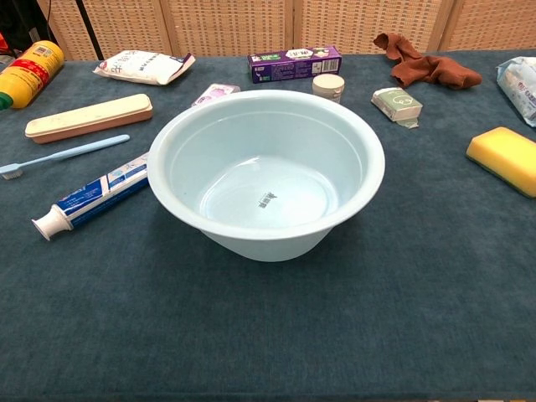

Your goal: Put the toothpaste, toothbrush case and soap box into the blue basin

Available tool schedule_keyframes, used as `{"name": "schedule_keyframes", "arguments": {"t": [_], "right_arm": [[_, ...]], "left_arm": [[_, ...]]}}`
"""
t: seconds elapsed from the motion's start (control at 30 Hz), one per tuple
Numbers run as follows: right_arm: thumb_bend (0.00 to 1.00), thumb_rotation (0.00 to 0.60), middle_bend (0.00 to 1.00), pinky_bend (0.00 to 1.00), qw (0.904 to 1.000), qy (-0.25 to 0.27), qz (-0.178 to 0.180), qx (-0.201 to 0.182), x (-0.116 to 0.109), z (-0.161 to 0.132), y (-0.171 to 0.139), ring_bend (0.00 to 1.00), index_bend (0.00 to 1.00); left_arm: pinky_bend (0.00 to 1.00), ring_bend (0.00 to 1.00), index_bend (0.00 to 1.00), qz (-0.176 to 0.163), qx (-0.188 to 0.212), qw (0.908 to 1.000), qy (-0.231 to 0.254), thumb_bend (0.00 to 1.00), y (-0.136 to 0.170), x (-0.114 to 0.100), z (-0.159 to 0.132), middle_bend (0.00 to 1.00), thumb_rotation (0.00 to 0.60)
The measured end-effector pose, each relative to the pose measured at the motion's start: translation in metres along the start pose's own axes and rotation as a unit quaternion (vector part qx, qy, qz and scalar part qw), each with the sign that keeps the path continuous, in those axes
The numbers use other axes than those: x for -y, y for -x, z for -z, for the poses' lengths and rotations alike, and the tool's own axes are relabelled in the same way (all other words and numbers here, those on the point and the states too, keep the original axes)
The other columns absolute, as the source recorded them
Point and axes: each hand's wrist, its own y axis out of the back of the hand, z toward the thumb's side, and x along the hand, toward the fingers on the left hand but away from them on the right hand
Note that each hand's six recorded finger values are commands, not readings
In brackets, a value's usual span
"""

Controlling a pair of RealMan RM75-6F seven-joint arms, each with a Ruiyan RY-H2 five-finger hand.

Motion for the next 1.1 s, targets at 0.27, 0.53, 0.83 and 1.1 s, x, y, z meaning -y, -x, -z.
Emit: {"name": "schedule_keyframes", "arguments": {"t": [0.27, 0.53, 0.83, 1.1], "right_arm": [[0.13, 0.6, 0.0, 0.0, 1.0, 0.0, 0.0, 0.0, 0.0, 0.001, 0.0, 0.0, 0.0], [0.13, 0.6, 0.0, 0.0, 1.0, 0.001, 0.005, 0.003, -0.003, 0.002, 0.0, 0.0, 0.0], [0.13, 0.6, 0.0, 0.0, 0.9999, 0.003, 0.009, 0.006, -0.006, 0.003, -0.001, 0.0, 0.0], [0.13, 0.6, 0.0, 0.0, 0.9999, 0.003, 0.007, 0.009, -0.005, 0.004, 0.0, 0.0, 0.0]], "left_arm": [[0.02, 0.0, 0.0, -0.001, -0.002, 1.0, -0.001, 0.33, 0.0, -0.001, 0.0, 0.0, 0.6], [0.02, 0.0, 0.0, 0.002, -0.008, 1.0, 0.001, 0.32, -0.003, 0.002, 0.001, 0.0, 0.6], [0.02, 0.0, 0.0, 0.0, -0.018, 0.9998, 0.0, 0.32, -0.005, 0.003, 0.002, 0.0, 0.6], [0.02, 0.0, 0.0, -0.005, -0.035, 0.9994, -0.007, 0.32, -0.01, 0.003, 0.007, 0.0, 0.6]]}}
